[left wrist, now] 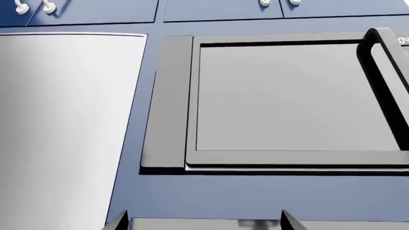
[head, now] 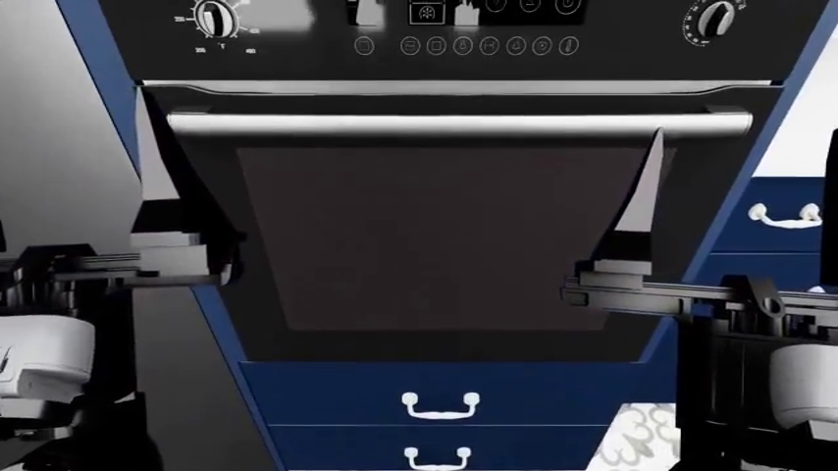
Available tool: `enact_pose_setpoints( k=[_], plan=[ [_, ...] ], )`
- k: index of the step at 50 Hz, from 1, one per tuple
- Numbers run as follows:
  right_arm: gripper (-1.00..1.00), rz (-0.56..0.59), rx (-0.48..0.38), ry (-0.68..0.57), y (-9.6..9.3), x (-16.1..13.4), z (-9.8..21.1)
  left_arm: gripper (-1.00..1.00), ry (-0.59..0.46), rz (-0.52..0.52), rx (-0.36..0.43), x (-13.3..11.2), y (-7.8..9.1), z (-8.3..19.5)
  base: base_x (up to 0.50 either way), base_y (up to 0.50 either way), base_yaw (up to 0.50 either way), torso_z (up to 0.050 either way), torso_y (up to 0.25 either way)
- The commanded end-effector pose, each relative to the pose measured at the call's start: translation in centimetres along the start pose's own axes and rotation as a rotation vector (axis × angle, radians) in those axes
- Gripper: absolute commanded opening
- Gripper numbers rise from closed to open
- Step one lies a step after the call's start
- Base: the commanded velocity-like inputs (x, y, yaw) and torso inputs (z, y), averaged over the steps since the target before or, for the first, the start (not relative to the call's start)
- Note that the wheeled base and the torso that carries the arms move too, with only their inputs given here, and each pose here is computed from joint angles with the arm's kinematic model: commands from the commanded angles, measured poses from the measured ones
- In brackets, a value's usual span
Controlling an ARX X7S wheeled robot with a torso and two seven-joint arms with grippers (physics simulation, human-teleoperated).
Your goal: Preheat the oven by turning the temperature knob.
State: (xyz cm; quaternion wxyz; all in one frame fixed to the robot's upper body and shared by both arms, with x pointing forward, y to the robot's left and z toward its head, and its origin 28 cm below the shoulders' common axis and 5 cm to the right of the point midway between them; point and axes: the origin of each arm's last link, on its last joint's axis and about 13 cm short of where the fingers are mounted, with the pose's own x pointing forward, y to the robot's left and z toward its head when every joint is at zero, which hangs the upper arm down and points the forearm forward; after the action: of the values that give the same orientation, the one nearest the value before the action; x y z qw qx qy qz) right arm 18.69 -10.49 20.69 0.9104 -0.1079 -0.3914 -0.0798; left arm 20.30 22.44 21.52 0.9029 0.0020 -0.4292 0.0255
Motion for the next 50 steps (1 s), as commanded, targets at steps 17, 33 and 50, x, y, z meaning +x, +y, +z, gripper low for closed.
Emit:
enact_pose_setpoints(
  k=[17,33,50],
  plan=[
    [1.0,0.002,-0.002,0.004,0.19,0.12,-0.26,1.0,-0.029,-0.036,-0.044,-0.03,0.17,0.45,0.0,0.0,0.0,0.05,0.0],
    [1.0,0.003,-0.003,0.002,0.29,0.24,-0.52,1.0,-0.03,-0.037,-0.043,0.01,0.14,0.44,0.0,0.0,0.0,0.05,0.0],
    [1.0,0.011,-0.01,-0.005,0.21,-0.04,-0.23,1.0,-0.026,-0.024,-0.029,-0.04,0.1,0.43,0.0,0.17,0.0,0.022,0.0]
  ],
)
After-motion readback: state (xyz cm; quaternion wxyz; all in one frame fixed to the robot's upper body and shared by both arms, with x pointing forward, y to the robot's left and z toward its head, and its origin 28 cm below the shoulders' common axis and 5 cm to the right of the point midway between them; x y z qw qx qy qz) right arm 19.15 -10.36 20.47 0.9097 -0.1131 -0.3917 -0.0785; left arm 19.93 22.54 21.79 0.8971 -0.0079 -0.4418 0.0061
